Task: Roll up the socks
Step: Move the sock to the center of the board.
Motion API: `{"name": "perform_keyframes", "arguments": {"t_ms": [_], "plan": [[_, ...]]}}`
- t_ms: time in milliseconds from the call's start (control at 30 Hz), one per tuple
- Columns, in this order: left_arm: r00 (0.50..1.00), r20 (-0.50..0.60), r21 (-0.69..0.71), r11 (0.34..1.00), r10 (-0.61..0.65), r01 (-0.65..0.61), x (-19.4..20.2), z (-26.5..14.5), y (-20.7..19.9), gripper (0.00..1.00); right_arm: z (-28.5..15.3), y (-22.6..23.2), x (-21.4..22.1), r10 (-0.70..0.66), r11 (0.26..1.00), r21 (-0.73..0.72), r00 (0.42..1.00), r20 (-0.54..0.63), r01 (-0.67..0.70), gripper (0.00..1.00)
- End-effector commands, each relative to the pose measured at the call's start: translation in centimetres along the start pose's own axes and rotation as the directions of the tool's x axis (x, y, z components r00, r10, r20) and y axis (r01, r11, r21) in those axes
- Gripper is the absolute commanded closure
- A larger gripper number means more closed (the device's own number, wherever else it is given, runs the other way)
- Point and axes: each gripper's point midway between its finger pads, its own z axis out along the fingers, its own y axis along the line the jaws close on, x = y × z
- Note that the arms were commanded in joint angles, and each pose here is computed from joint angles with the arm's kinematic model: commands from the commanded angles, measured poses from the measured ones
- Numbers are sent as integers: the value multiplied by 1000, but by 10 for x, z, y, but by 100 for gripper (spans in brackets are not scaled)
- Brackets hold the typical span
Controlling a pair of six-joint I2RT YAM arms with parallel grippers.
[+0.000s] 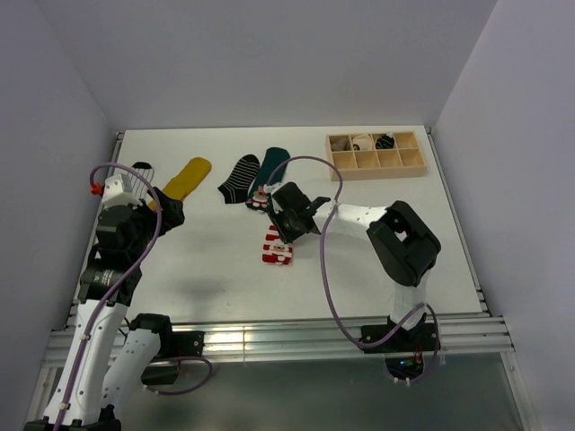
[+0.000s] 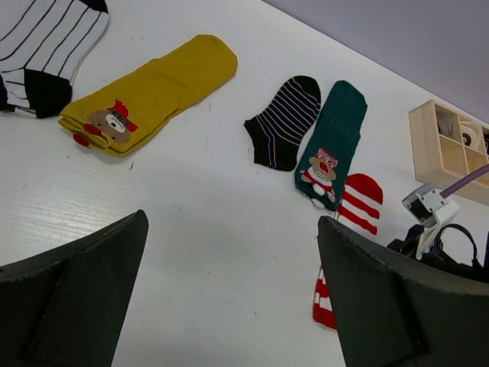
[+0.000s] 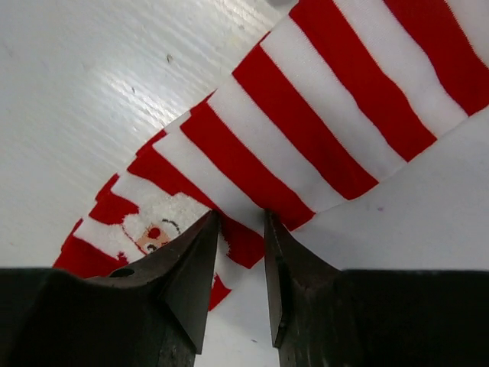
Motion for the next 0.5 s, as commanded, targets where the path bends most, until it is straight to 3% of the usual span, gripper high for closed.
{"name": "perform_keyframes", "arguments": {"t_ms": [0,133,233,367,467], "plan": [[1000,25,31,1000,3,-3,-8,1,-6,1,10,14,-17,174,985,-30,984,29,-173,63],[1000,19,26,1000,3,-4,-7,3,-5,1,7,28,-22,328,944,-43,945,18,-327,64],[1000,14,23,1000,3,-4,-5,3,-4,2,-11,39,-36,337,938,-115,939,69,-328,60],[1000,17,23,1000,1,-1,-6,3,-5,2,-55,51,-59,200,969,-187,958,208,-162,53],[1000,16,25,1000,1,-1,-6,3,-5,2,-71,54,-55,38,987,-163,958,284,9,46]]}}
